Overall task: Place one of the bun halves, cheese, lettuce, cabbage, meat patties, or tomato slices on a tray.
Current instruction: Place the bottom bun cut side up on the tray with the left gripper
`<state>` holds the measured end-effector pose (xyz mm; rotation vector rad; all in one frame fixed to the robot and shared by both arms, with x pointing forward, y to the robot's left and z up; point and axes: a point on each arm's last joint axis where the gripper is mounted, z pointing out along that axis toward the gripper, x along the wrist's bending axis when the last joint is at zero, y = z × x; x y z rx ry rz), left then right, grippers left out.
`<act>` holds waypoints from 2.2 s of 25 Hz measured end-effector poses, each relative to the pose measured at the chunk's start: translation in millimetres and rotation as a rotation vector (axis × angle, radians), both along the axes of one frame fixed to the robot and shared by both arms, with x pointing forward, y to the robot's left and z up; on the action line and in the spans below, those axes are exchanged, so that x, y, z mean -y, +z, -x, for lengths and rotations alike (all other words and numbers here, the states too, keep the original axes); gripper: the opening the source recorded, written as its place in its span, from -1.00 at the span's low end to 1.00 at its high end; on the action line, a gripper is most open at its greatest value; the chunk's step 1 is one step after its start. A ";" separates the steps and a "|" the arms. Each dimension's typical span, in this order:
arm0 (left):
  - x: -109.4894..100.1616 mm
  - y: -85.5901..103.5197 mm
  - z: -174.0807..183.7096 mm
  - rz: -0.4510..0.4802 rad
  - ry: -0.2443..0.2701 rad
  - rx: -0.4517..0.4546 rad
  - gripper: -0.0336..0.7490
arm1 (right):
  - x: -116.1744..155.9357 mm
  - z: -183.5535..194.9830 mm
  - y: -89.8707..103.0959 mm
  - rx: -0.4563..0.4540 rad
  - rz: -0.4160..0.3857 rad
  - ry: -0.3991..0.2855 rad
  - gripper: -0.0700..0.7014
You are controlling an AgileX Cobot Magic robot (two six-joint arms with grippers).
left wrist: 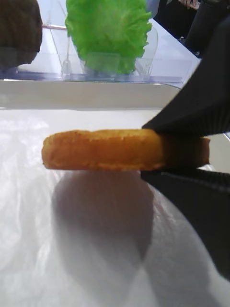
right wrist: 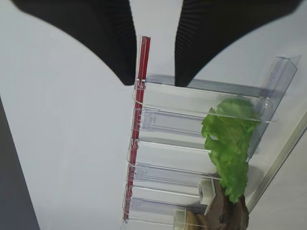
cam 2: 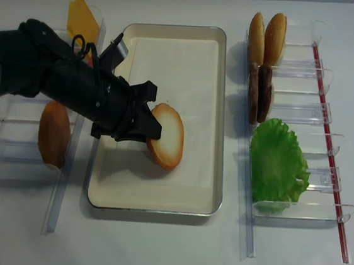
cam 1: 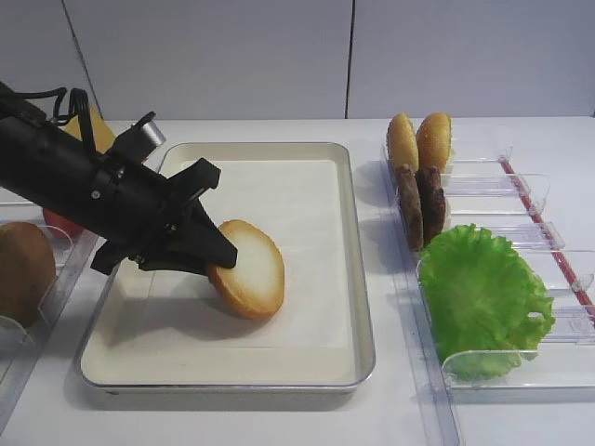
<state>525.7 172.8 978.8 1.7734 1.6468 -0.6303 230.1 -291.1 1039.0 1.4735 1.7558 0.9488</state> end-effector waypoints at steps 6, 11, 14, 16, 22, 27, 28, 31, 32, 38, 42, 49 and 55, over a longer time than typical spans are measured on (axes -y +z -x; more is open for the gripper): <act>0.3 0.3 -0.2 0.005 0.004 -0.001 -0.60 | 0.0 0.0 0.0 0.000 0.000 0.000 -0.17; 0.1 0.2 -0.8 0.002 0.009 0.004 -0.60 | 0.0 0.0 0.0 0.000 0.000 0.000 -0.17; -0.2 -0.1 -1.4 -0.002 0.013 0.009 -0.60 | 0.0 0.0 0.0 0.000 0.000 0.000 -0.17; -0.2 -0.1 -1.4 -0.002 0.013 0.009 -0.60 | 0.0 0.0 0.0 0.000 0.000 0.000 -0.17; 1.4 -13.5 -4.3 0.002 0.015 -0.044 -0.61 | 0.0 0.0 0.0 0.000 0.000 0.000 -0.17; 2.0 -15.7 -4.6 0.007 0.015 -0.057 -0.61 | 0.0 0.0 0.0 0.000 0.000 0.000 -0.17; 1.8 -16.0 -4.4 0.004 0.015 -0.060 -0.61 | 0.0 0.0 0.0 0.000 0.000 0.000 -0.17; 0.7 -17.7 -4.1 -0.013 0.014 -0.068 -0.57 | 0.0 0.0 0.0 0.000 0.000 0.000 -0.17; 0.0 -18.4 -3.6 -0.025 0.012 -0.074 -0.52 | 0.0 0.0 0.0 0.000 0.000 0.000 -0.17; -4.4 -16.3 -6.2 -0.108 -0.021 -0.083 -0.07 | 0.0 0.0 0.0 0.000 0.000 0.000 -0.17; -5.7 -5.8 -12.0 -0.150 -0.042 -0.088 0.06 | 0.0 0.0 0.0 0.000 0.000 0.000 -0.17; -13.1 18.5 -20.4 -0.285 -0.098 -0.129 0.09 | 0.0 0.0 0.0 0.000 0.000 0.000 -0.17; -21.9 42.0 -35.2 -0.420 -0.078 -0.071 0.09 | 0.0 0.0 0.0 0.000 0.000 0.000 -0.17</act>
